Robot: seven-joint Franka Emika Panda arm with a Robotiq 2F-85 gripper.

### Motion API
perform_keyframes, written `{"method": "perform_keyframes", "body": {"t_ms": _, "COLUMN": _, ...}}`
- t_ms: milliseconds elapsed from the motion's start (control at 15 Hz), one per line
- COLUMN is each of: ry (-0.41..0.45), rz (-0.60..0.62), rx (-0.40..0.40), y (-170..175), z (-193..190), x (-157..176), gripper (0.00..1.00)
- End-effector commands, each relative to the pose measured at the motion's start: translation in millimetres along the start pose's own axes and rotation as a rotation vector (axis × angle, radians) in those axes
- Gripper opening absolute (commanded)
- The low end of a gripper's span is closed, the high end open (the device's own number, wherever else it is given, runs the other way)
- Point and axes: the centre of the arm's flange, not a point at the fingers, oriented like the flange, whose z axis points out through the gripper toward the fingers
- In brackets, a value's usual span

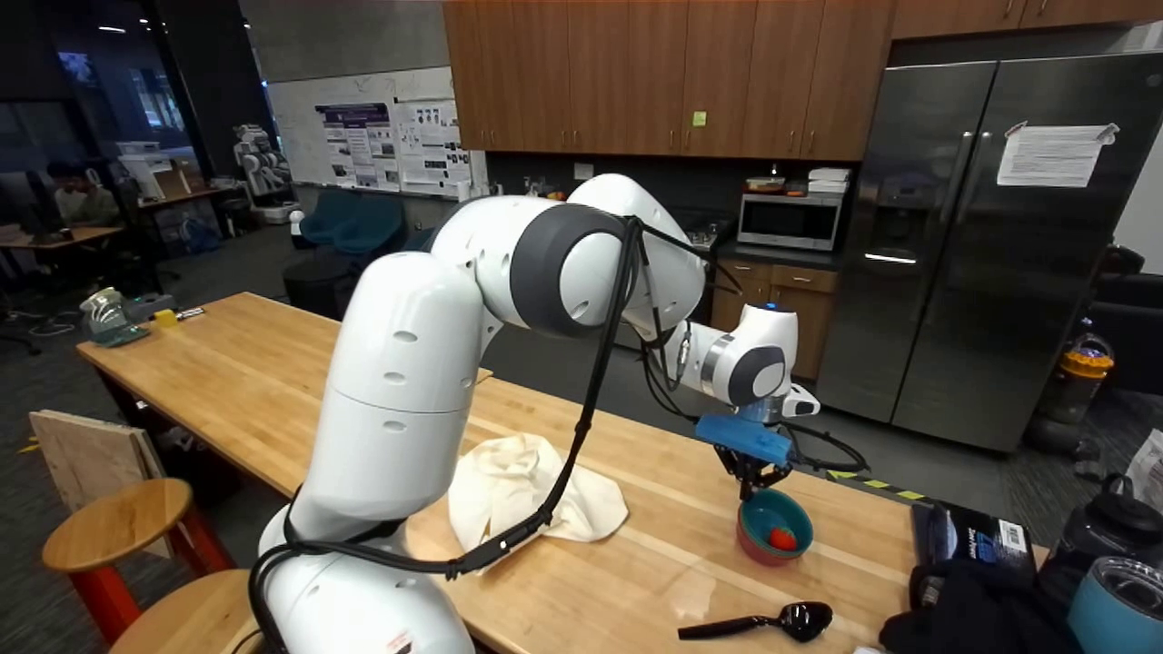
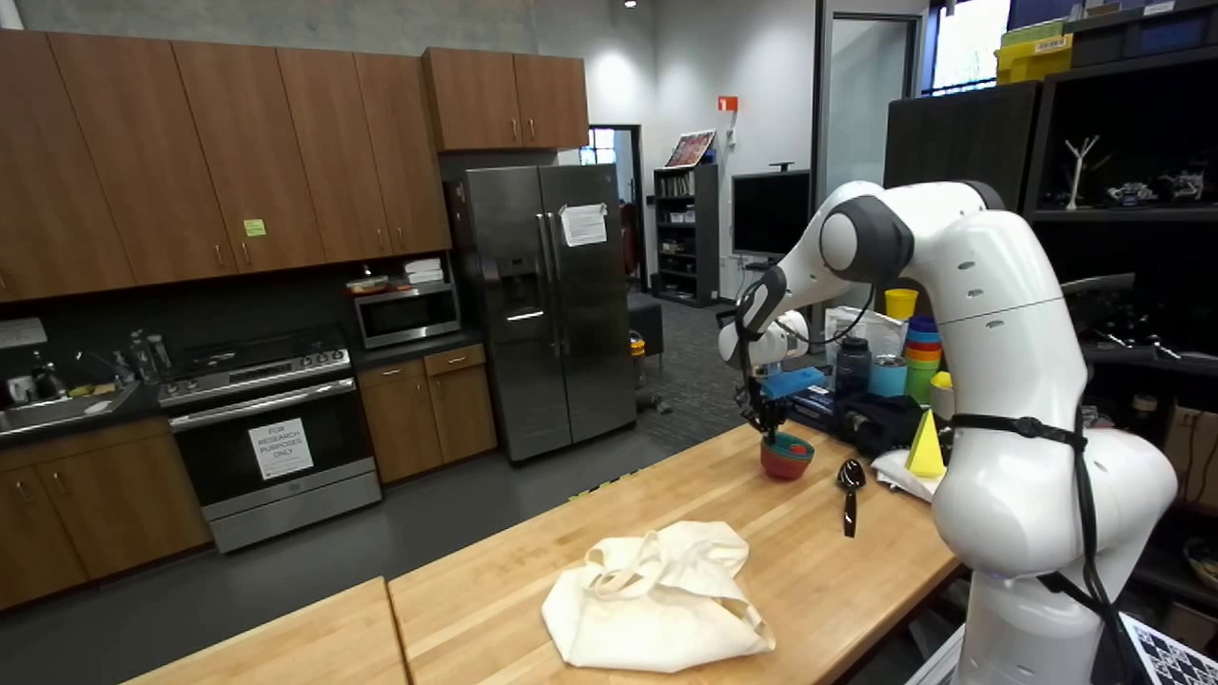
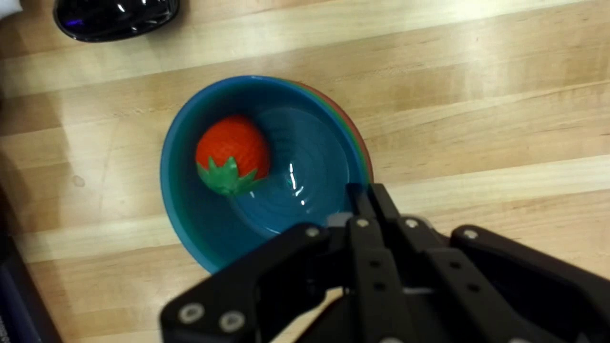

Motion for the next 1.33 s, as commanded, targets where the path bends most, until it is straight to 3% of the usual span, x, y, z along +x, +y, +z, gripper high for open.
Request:
{"method": "perform_keyframes", "body": {"t_ms": 0, "ry": -0.001, "rz": 0.008, "rx": -0.043, "y": -1.3, "z": -15.8, "x": -2.8, "gripper": 0.01}}
{"method": "perform_keyframes", "body": {"t_ms": 267, "ry": 0.010, "rz": 0.011, "rx": -0.078, "y": -0.6, "z": -22.6, "x": -3.0, "gripper": 0.01}}
{"method": "perform_keyframes", "body": {"t_ms": 733, "ry": 0.071, "rz": -0.023, "rx": -0.170, "y": -7.9, "z": -68.8, "x": -9.7, "gripper": 0.01}}
{"method": "perform_keyframes", "body": {"t_ms": 1267, "ry": 0.082, "rz": -0.143, "rx": -0.251, "y": -37.6, "z": -92.5, "x": -0.4, "gripper": 0.01}}
